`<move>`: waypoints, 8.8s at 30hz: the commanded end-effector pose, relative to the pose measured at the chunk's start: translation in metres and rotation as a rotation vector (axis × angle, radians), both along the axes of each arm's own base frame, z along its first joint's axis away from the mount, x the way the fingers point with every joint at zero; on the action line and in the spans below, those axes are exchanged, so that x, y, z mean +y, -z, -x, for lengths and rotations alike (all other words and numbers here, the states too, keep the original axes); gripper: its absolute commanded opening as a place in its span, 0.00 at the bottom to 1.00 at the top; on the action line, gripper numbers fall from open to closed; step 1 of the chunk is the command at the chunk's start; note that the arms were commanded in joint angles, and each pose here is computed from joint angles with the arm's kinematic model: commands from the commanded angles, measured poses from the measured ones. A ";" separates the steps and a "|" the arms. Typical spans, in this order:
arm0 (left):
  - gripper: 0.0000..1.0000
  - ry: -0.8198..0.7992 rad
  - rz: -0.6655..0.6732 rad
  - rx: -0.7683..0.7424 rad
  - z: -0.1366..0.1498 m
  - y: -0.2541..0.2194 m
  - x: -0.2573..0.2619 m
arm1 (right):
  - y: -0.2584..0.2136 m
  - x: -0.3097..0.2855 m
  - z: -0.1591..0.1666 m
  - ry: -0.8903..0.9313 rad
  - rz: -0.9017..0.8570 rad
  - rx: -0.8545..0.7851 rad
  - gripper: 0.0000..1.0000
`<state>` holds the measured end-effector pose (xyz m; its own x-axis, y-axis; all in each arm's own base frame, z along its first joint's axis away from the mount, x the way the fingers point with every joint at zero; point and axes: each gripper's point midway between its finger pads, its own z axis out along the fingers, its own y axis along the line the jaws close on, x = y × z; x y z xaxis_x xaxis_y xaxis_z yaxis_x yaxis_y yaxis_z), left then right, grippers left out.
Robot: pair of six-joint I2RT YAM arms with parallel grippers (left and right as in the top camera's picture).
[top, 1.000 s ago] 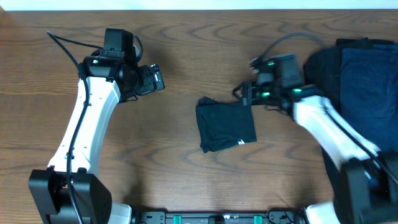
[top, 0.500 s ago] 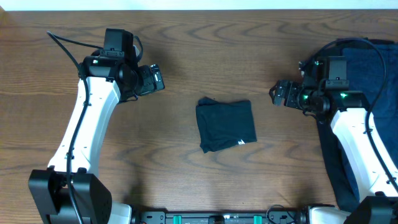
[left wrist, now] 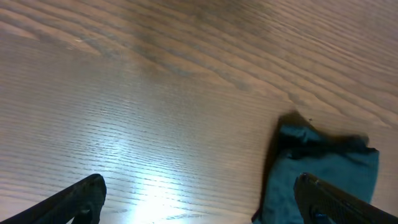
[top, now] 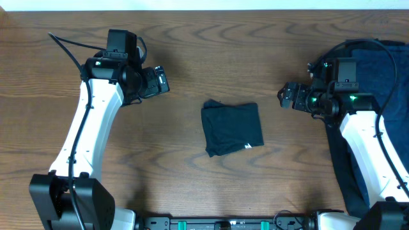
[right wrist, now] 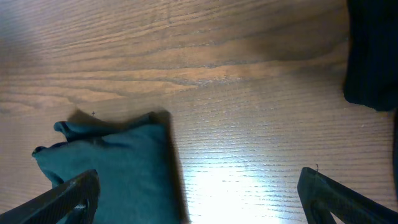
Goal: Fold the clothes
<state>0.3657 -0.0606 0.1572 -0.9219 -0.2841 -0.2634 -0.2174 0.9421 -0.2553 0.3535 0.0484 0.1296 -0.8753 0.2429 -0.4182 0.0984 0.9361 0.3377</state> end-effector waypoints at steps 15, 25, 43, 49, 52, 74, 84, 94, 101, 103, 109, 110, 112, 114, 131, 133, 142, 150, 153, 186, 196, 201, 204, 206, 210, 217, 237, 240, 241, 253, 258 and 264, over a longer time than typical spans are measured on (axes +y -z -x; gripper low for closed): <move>0.98 0.352 -0.031 0.089 0.061 0.070 -0.140 | -0.001 -0.003 -0.001 0.001 0.012 -0.003 0.99; 0.98 0.601 -0.238 0.059 0.048 0.128 -0.153 | -0.001 -0.003 -0.001 0.000 0.012 -0.003 0.99; 0.98 0.760 -0.269 -0.072 0.017 0.118 -0.155 | -0.001 -0.003 -0.001 0.000 0.012 -0.003 0.99; 0.98 0.792 0.009 -0.049 0.026 0.108 -0.178 | -0.001 -0.003 -0.001 0.000 0.012 -0.003 0.99; 0.98 0.835 0.109 -0.054 0.031 0.102 -0.185 | -0.001 -0.003 -0.001 0.000 0.012 -0.003 0.99; 0.99 0.841 -0.003 0.025 0.034 0.155 -0.182 | -0.001 -0.003 -0.001 0.001 0.012 -0.003 0.99; 0.22 0.870 -0.007 0.045 0.043 0.162 -0.190 | -0.001 -0.003 -0.001 0.001 0.012 -0.003 0.99; 0.06 0.835 -0.048 0.037 0.036 0.158 -0.181 | -0.001 -0.003 -0.001 0.001 0.012 -0.003 0.99; 0.06 0.581 -0.202 0.022 0.000 0.153 -0.127 | -0.001 -0.003 -0.001 0.001 0.012 -0.003 0.99; 0.06 0.529 -0.202 0.027 -0.008 0.153 -0.110 | -0.001 -0.003 -0.001 0.000 0.012 -0.003 0.99; 0.06 0.346 -0.197 0.037 -0.034 0.153 -0.040 | -0.001 -0.003 -0.001 0.000 0.012 -0.003 0.99; 0.05 0.306 -0.196 0.037 -0.039 0.153 -0.024 | -0.001 -0.003 -0.001 0.001 0.012 -0.003 0.99; 0.06 0.232 -0.194 0.033 -0.047 0.152 0.005 | -0.001 -0.003 -0.001 0.001 0.012 -0.003 0.99; 0.06 0.147 -0.193 0.025 -0.054 0.151 0.040 | -0.001 -0.003 -0.001 0.000 0.012 -0.003 0.99; 0.06 -0.228 -0.134 -0.209 -0.078 0.123 0.226 | -0.001 -0.003 -0.001 0.000 0.012 -0.003 0.99; 0.06 -0.246 -0.183 -0.209 -0.078 0.124 0.237 | -0.001 -0.003 -0.001 0.001 0.012 -0.003 0.99; 0.06 -0.289 -0.293 -0.251 -0.085 0.116 0.260 | -0.001 -0.003 -0.001 0.000 0.012 -0.003 0.99; 0.55 -0.294 -0.287 -0.201 -0.081 0.139 0.260 | -0.001 -0.003 -0.001 0.001 0.012 -0.003 0.99; 0.98 -0.351 -0.301 -0.223 -0.084 0.130 0.267 | -0.001 -0.003 -0.001 0.001 0.012 -0.003 0.99; 0.06 -0.373 0.047 -0.072 -0.058 0.162 0.183 | -0.001 -0.003 -0.001 0.000 0.012 -0.003 0.99; 0.06 -0.356 0.132 -0.354 -0.094 0.056 0.192 | -0.001 -0.003 -0.001 0.000 0.012 -0.003 0.99; 0.06 -0.405 0.112 -0.400 -0.085 0.035 0.216 | -0.001 -0.003 -0.001 0.000 0.012 -0.003 0.99; 0.06 -0.484 0.093 -0.383 -0.078 0.042 0.238 | -0.001 -0.003 -0.001 0.000 0.012 -0.003 0.99; 0.06 -0.520 0.067 -0.375 -0.075 0.047 0.251 | -0.001 -0.003 -0.001 0.000 0.012 -0.003 0.99; 0.06 -0.563 0.039 -0.329 -0.068 0.068 0.265 | -0.001 -0.003 -0.001 0.000 0.012 -0.003 0.99; 0.06 -0.621 -0.008 -0.211 -0.054 0.115 0.281 | -0.001 -0.003 -0.001 0.000 0.012 -0.003 0.99; 0.06 -0.634 -0.006 -0.153 -0.033 0.099 0.273 | -0.001 -0.003 -0.001 0.001 0.012 -0.003 0.99; 0.06 -0.619 -0.023 -0.246 -0.037 0.054 0.266 | -0.001 -0.003 -0.001 0.001 0.012 -0.003 0.99; 0.06 -0.610 -0.021 -0.273 -0.036 0.037 0.261 | -0.001 -0.003 -0.001 0.000 0.012 -0.003 0.99; 0.92 -0.522 0.038 -0.247 0.017 -0.041 0.170 | -0.001 -0.003 -0.001 0.001 0.012 -0.003 0.99; 0.98 -0.496 0.045 -0.208 0.020 -0.035 0.158 | -0.001 -0.003 -0.001 0.001 0.012 -0.003 0.99; 0.98 -0.497 0.045 -0.208 0.020 -0.035 0.158 | -0.001 -0.003 -0.001 0.001 0.012 -0.003 0.99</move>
